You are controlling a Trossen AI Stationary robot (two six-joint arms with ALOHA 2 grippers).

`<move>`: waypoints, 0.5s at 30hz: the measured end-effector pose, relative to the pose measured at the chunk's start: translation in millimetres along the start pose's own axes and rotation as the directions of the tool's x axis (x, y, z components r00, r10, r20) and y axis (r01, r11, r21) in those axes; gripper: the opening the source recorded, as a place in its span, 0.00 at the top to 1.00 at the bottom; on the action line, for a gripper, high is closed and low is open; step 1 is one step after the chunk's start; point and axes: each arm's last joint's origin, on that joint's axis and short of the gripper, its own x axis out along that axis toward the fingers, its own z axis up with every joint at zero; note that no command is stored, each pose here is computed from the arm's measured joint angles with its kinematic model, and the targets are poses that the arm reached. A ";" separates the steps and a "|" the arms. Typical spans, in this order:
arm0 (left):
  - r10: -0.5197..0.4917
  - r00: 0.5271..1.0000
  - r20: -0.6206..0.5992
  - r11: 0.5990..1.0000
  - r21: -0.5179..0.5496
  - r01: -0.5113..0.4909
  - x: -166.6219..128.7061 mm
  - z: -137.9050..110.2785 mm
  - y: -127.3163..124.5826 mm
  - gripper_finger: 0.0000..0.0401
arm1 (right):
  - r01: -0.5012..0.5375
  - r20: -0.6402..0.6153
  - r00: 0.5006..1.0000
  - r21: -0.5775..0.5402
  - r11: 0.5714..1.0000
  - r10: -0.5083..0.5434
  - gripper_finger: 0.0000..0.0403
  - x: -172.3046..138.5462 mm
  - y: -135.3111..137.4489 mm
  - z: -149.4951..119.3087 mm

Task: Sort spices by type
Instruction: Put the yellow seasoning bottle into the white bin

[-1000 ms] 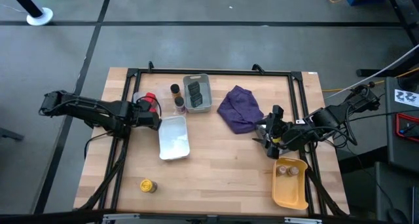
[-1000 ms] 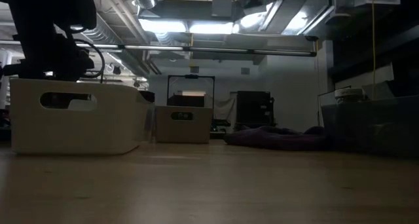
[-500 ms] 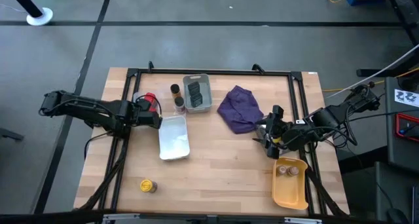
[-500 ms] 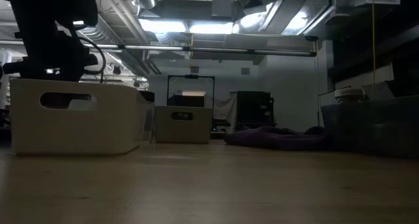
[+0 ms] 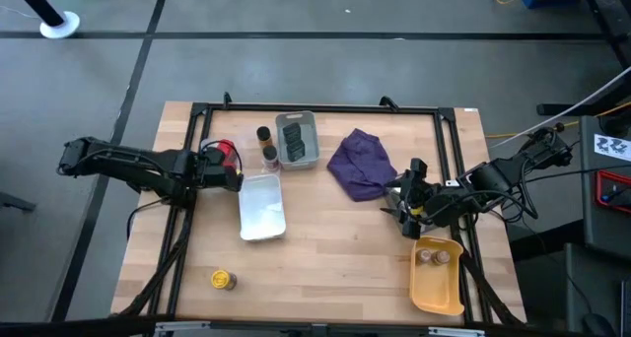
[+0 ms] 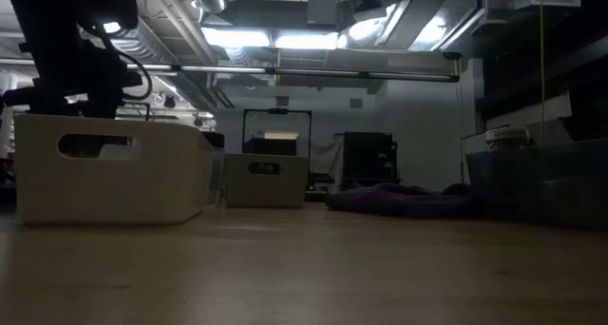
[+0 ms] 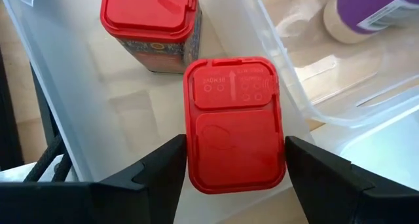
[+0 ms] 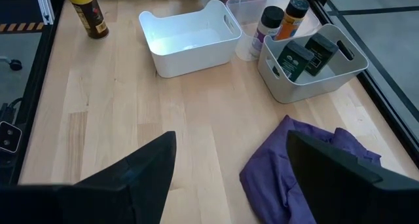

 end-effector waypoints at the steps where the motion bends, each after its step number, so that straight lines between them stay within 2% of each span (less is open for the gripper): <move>1: -0.007 1.000 0.003 1.000 -0.004 0.007 -0.9 0.3 0.7 0.40 | 0.000 0.000 1.000 0.000 1.000 0.000 0.29 0.0 0.0 0.0; 11: -0.090 0.996 0.029 0.995 -0.043 0.091 -11.5 3.0 9.5 0.40 | 0.000 0.000 1.000 0.000 1.000 0.000 0.29 0.0 0.0 0.0; 15: -0.129 0.991 0.029 0.991 -0.025 0.130 -15.8 3.6 13.5 0.40 | 0.000 0.000 1.000 0.000 1.000 0.000 0.29 0.0 0.0 0.0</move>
